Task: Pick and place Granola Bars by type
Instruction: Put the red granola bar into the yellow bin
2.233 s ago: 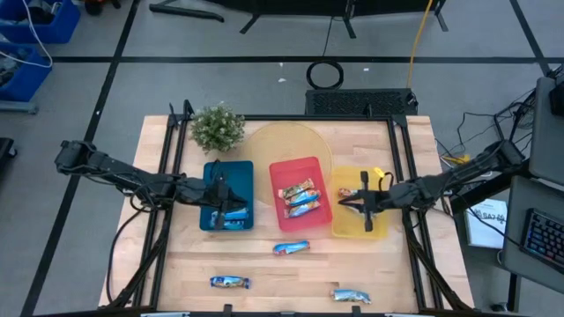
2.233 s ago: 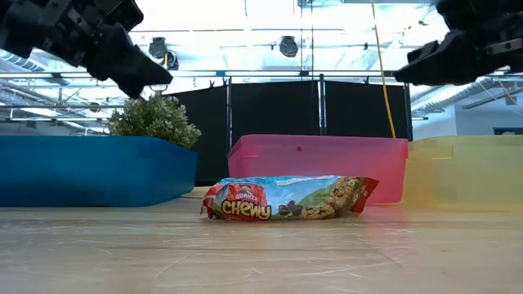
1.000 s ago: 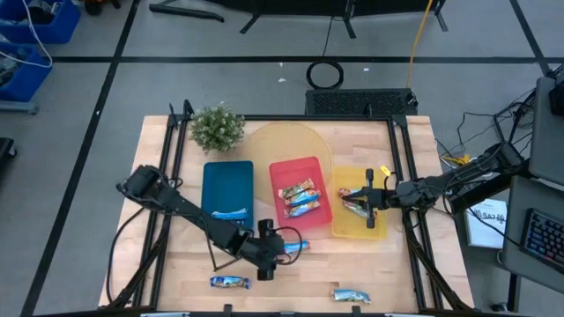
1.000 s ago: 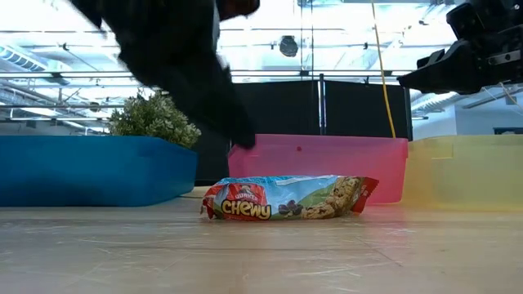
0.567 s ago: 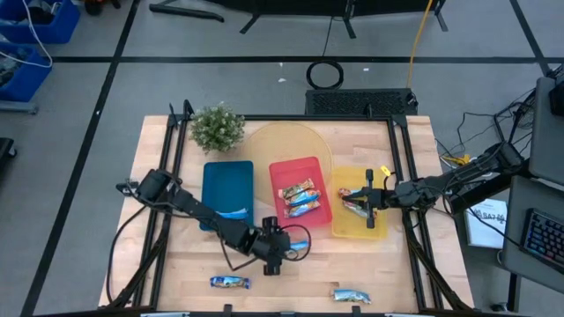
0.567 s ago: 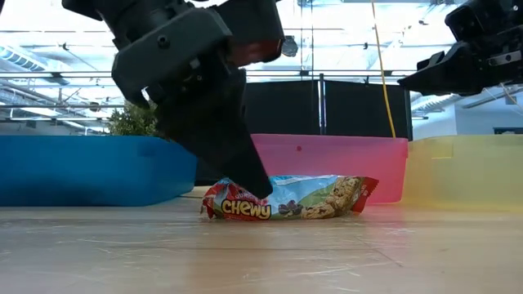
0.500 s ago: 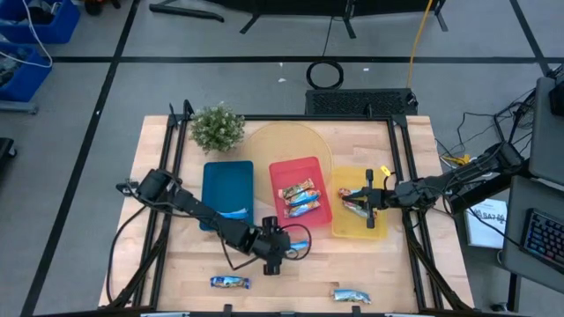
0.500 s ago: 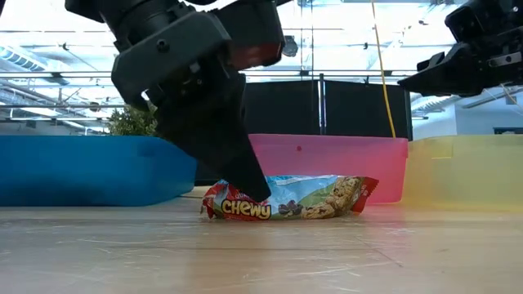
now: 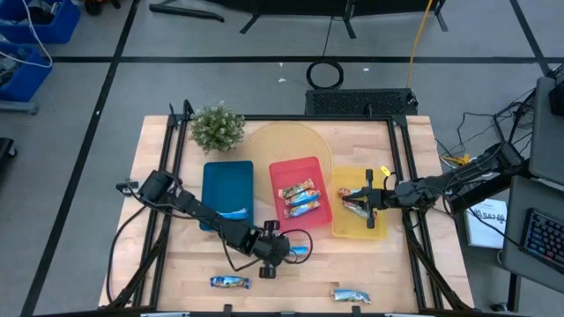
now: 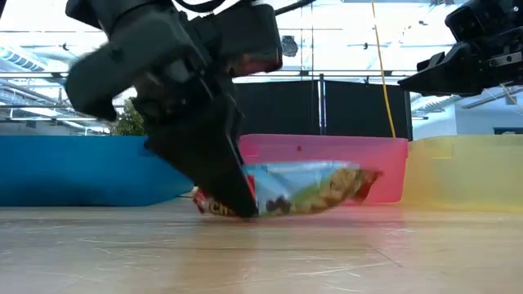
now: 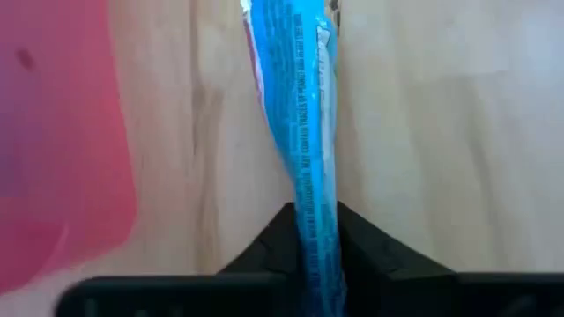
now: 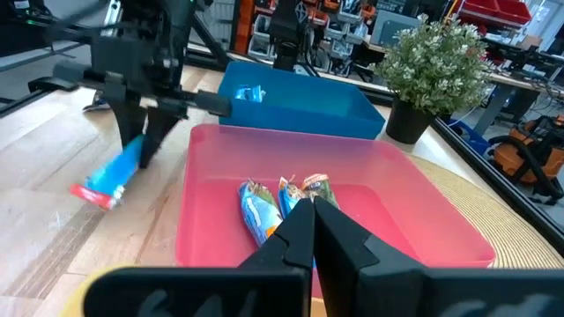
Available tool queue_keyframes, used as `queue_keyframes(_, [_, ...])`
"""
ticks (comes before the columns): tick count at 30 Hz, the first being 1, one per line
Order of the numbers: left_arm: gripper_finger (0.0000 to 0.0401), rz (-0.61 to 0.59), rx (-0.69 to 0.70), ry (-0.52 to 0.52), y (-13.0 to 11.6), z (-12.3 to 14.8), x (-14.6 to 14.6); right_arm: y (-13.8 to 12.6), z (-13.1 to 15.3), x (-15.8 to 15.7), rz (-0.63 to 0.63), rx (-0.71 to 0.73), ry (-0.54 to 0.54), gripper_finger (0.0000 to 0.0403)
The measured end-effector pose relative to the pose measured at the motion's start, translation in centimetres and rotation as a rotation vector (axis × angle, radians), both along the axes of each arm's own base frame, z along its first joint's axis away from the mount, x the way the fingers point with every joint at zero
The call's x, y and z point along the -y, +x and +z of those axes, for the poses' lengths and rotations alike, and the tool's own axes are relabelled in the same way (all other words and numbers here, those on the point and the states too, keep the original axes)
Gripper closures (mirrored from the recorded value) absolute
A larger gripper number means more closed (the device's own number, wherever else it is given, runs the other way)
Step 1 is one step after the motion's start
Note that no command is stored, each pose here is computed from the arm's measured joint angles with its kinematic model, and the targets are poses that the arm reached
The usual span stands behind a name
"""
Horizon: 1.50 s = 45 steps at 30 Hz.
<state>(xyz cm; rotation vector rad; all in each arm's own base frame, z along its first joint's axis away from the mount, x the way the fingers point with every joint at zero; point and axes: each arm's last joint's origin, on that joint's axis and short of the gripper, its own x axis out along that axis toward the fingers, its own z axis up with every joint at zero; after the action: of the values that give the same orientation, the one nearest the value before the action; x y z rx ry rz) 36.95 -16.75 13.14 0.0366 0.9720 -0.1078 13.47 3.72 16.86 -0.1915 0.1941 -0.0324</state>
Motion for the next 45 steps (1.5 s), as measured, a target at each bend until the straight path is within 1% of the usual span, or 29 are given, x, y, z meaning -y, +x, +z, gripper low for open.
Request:
queue_keyframes(1, [0.0357,-0.009,0.007,-0.012,0.0,0.3,0.0,0.0,0.0,0.0,0.000,0.000,0.000,0.0403])
queue_keyframes(6, [0.0359,-0.084,0.052,-0.072,-0.2,3.2,0.2,0.0,0.0,0.0,0.001,0.000,-0.004,0.0403])
queue_keyframes(8, [0.0360,-0.119,0.078,-0.065,0.0,4.9,0.3,0.0,0.1,0.0,0.003,0.006,-0.012,0.0403])
queue_keyframes(10, [0.0356,-0.143,0.122,-0.024,0.6,6.9,0.2,0.0,0.4,0.0,0.001,0.034,-0.025,0.0403])
queue_keyframes(13, [0.0356,-0.169,0.214,0.076,2.1,10.1,-0.5,0.0,1.3,0.1,-0.052,0.125,-0.041,0.0403])
queue_keyframes(15, [0.0363,-0.178,0.239,0.146,3.1,11.2,-1.7,-0.1,2.0,0.2,-0.104,0.180,-0.052,0.0403])
queue_keyframes(16, [0.0363,-0.173,0.254,0.162,3.7,11.6,-2.5,-0.3,2.1,0.2,-0.130,0.194,-0.063,0.0403])
queue_keyframes(18, [0.0363,-0.152,0.250,0.192,4.5,11.5,-4.3,-0.5,2.6,0.2,-0.178,0.227,-0.075,0.0403])
queue_keyframes(22, [0.0363,-0.127,0.264,0.229,6.3,10.4,-7.9,-1.0,3.0,0.2,-0.241,0.247,-0.116,0.0403])
queue_keyframes(27, [0.0363,-0.197,0.379,0.217,9.0,8.7,-11.0,-1.4,3.6,0.4,-0.320,0.273,-0.148,0.0403])
queue_keyframes(32, [0.0364,-0.253,0.474,0.225,11.1,7.3,-13.8,-1.4,3.4,0.4,-0.324,0.257,-0.168,0.0403])
queue_keyframes(36, [0.0365,-0.269,0.496,0.220,13.7,6.4,-15.4,-1.4,3.4,0.4,-0.324,0.254,-0.171,0.0403])
queue_keyframes(39, [0.0365,-0.297,0.488,0.189,16.0,5.8,-16.1,-1.4,3.4,0.4,-0.327,0.254,-0.170,0.0403])
queue_keyframes(43, [0.0366,-0.329,0.410,0.204,18.1,4.9,-16.2,-1.4,3.3,0.4,-0.355,0.245,-0.152,0.0403])
queue_keyframes(45, [0.0365,-0.336,0.374,0.205,18.4,4.9,-16.1,-1.5,3.3,0.4,-0.370,0.241,-0.149,0.0403])
